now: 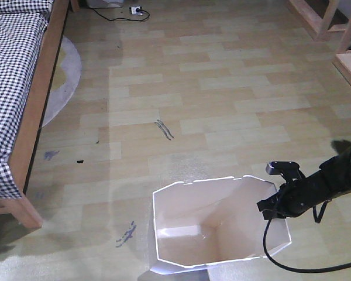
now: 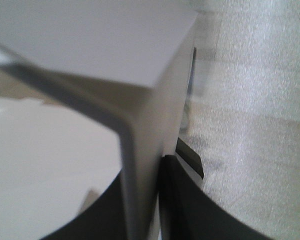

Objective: Move trash bin to bedside with robot
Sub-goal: 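Carry the bin in the right gripper toward the bed and curtains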

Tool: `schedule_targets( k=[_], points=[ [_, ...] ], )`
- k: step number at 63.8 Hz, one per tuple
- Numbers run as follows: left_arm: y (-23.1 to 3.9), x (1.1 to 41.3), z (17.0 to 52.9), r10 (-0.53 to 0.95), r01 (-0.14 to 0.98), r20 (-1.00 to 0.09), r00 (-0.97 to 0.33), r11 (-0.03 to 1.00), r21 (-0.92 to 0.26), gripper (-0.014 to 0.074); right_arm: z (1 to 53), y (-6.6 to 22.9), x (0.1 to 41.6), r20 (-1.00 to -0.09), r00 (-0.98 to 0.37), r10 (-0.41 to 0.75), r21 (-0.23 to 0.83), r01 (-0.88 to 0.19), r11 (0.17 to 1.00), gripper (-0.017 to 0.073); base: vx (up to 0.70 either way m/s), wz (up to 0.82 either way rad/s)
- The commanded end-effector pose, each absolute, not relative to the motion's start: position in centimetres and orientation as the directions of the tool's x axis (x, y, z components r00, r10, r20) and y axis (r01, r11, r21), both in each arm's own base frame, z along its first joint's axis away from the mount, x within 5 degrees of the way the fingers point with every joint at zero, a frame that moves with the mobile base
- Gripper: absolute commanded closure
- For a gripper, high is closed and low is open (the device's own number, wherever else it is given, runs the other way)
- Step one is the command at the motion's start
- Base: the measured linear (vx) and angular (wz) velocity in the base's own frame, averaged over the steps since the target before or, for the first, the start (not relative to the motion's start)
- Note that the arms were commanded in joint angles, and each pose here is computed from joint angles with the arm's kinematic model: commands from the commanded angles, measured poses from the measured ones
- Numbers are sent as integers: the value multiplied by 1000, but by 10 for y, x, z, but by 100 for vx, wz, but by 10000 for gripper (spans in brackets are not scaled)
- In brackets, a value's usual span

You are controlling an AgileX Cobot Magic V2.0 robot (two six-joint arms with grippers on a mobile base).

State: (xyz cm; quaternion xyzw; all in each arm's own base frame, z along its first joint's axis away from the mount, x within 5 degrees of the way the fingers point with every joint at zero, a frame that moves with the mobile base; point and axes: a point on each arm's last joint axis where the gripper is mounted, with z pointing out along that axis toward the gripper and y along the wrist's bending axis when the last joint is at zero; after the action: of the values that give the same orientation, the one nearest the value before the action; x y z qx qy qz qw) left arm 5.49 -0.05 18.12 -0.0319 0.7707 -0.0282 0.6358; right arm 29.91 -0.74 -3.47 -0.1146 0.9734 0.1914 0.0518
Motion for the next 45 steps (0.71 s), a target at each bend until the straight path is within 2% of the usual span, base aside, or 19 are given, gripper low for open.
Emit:
schedule_targets(
  k=[1,45],
  points=[
    [0,55,184,-95,-10,-988,-119,995,-95,599,-4,4,309,-218,-961,-168,500,-258,827,564,29,10],
    [0,55,184,-95,-10,-988,-119,995,-95,599,-4,4,309,-218,-961,-168,500,-258,827,564,28,3]
  ],
)
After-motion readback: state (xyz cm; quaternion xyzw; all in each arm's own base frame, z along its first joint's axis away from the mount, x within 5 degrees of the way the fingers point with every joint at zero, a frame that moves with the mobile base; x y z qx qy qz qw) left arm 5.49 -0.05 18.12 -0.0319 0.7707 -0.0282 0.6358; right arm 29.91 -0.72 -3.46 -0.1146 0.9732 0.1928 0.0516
